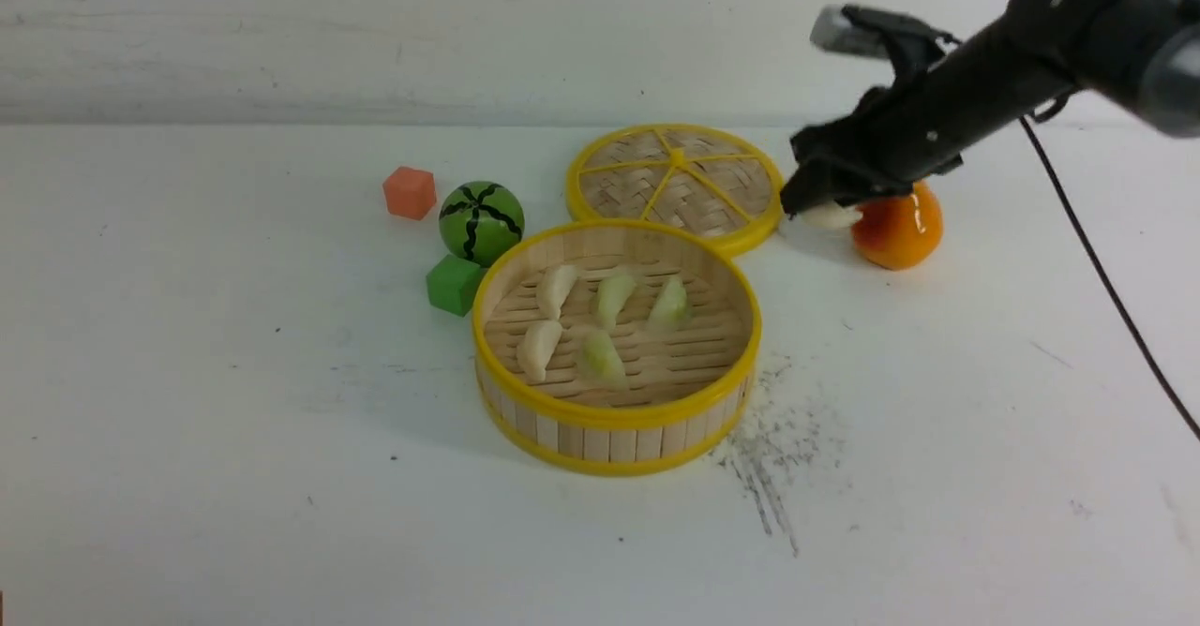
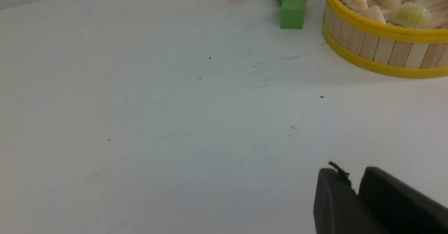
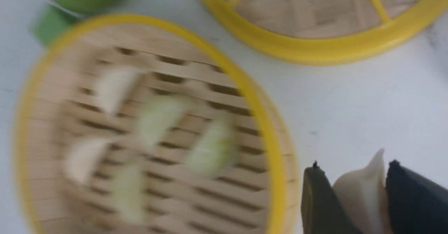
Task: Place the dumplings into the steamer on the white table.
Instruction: 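Place the dumpling into the bamboo steamer basket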
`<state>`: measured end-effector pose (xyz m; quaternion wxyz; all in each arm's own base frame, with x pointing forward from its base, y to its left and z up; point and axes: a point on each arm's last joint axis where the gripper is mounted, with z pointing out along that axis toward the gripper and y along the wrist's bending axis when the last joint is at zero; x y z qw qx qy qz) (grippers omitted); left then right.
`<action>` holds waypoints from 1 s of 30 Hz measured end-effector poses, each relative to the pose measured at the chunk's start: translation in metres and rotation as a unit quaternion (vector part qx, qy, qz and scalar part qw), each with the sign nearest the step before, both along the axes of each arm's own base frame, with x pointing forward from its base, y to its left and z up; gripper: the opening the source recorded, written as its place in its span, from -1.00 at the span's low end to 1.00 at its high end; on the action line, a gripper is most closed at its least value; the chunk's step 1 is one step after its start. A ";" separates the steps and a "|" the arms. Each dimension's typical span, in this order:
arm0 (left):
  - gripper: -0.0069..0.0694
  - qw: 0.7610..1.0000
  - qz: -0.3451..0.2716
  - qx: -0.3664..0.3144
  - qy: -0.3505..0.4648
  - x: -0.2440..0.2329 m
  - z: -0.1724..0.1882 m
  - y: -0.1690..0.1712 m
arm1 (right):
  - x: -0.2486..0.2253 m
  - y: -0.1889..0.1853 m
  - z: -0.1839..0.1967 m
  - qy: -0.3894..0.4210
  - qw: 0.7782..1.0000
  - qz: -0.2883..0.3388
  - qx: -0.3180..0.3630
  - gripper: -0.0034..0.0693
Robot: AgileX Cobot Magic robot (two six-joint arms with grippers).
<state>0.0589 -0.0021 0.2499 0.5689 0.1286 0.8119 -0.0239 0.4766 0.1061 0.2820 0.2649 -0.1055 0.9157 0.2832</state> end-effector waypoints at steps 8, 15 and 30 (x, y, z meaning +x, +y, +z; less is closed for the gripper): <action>-0.54 1.000 -0.001 -0.002 -0.003 0.000 0.000 0.000 | -0.035 0.070 -0.049 0.086 0.993 0.050 0.058 -0.26; -0.53 1.000 0.000 -0.005 -0.015 -0.003 0.002 0.002 | -0.040 0.102 -0.086 0.042 0.998 -0.003 0.038 -0.26; -0.53 1.000 0.002 -0.004 -0.013 -0.003 0.001 0.002 | -0.041 0.097 -0.094 0.052 0.998 -0.028 -0.016 0.38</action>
